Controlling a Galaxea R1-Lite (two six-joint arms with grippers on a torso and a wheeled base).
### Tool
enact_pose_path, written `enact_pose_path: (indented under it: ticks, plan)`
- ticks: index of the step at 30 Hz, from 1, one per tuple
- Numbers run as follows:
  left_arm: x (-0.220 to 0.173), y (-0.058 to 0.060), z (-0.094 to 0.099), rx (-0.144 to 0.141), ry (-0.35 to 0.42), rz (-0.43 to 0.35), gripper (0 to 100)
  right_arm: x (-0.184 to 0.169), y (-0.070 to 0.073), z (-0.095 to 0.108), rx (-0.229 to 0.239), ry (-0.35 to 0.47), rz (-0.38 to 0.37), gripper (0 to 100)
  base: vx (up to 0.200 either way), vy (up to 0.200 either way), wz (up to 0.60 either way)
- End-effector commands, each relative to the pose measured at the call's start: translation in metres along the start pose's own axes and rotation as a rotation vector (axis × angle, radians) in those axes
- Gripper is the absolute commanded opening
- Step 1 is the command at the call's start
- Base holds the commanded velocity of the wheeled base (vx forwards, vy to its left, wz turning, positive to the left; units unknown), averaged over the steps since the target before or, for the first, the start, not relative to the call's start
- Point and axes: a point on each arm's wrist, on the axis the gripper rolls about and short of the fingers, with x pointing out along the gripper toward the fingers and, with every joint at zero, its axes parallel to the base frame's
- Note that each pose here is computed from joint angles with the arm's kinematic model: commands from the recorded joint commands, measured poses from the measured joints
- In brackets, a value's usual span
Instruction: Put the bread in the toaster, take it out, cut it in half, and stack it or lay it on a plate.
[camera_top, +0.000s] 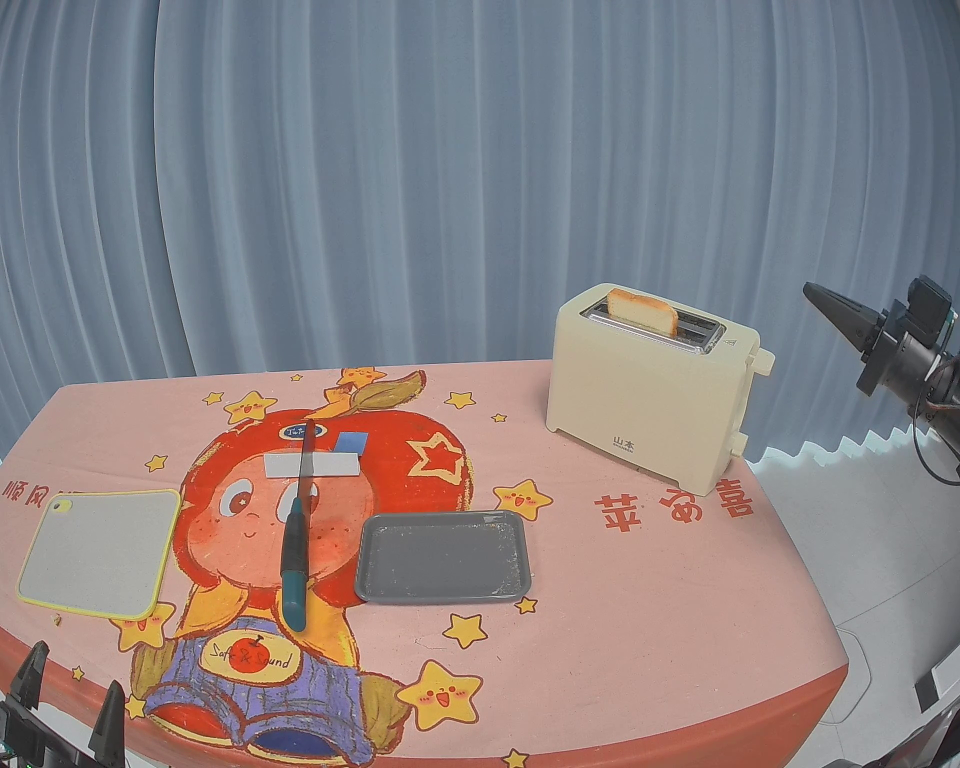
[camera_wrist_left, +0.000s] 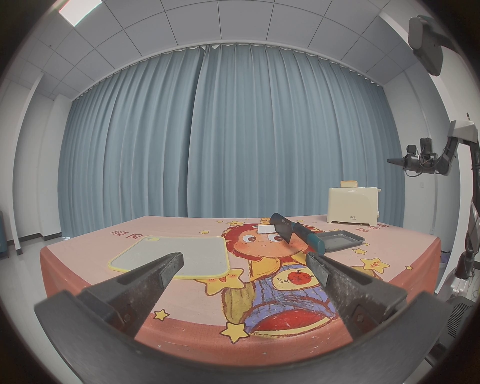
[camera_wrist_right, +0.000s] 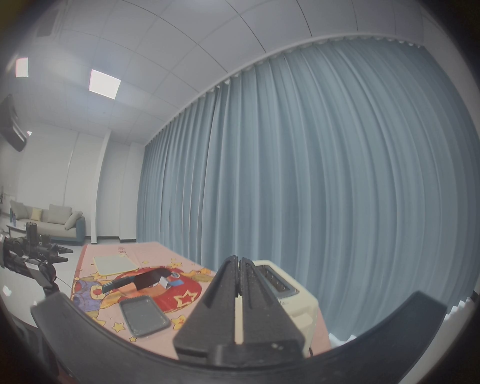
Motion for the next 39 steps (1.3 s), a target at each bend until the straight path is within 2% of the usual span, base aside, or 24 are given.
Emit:
enact_pose_path:
  ticks: [1,9,13,15,22,25,27,35,39]
  plan:
    - [0.001,0.0,-0.005,0.0,0.015,0.0,100,-0.008,0.003,-0.017,0.022,-0.013,-0.01,0,0.0,0.0,0.0]
    - [0.001,0.0,-0.005,0.0,0.015,0.001,100,-0.008,-0.007,-0.02,0.019,-0.017,-0.057,0,0.0,0.0,0.0]
    - [0.001,0.0,-0.005,0.0,0.015,0.0,100,-0.002,-0.013,-0.024,0.029,-0.018,-0.162,0,0.0,0.0,0.0]
    - [0.001,0.0,-0.005,0.0,0.015,0.001,100,0.002,-0.021,-0.031,0.031,-0.007,-0.191,0,0.0,0.0,0.0]
    - [0.001,0.0,-0.005,0.0,0.015,0.0,100,0.01,-0.038,-0.049,0.055,0.036,-0.22,0,0.0,0.0,0.0]
    - [0.001,0.0,-0.005,0.0,0.015,0.0,100,0.012,-0.038,-0.055,0.066,0.052,-0.214,0,0.0,0.0,0.0]
    - [0.001,0.0,-0.005,0.0,0.015,0.0,100,0.017,-0.04,-0.066,0.083,0.079,-0.21,0,0.0,0.0,0.0]
    - [0.001,0.0,-0.005,0.0,0.015,0.0,100,0.026,-0.047,-0.082,0.069,0.057,-0.205,0,0.0,0.0,0.0]
    - [0.001,0.0,-0.005,0.0,0.015,0.001,100,0.029,-0.043,-0.087,0.079,0.07,-0.192,0,0.0,0.0,0.0]
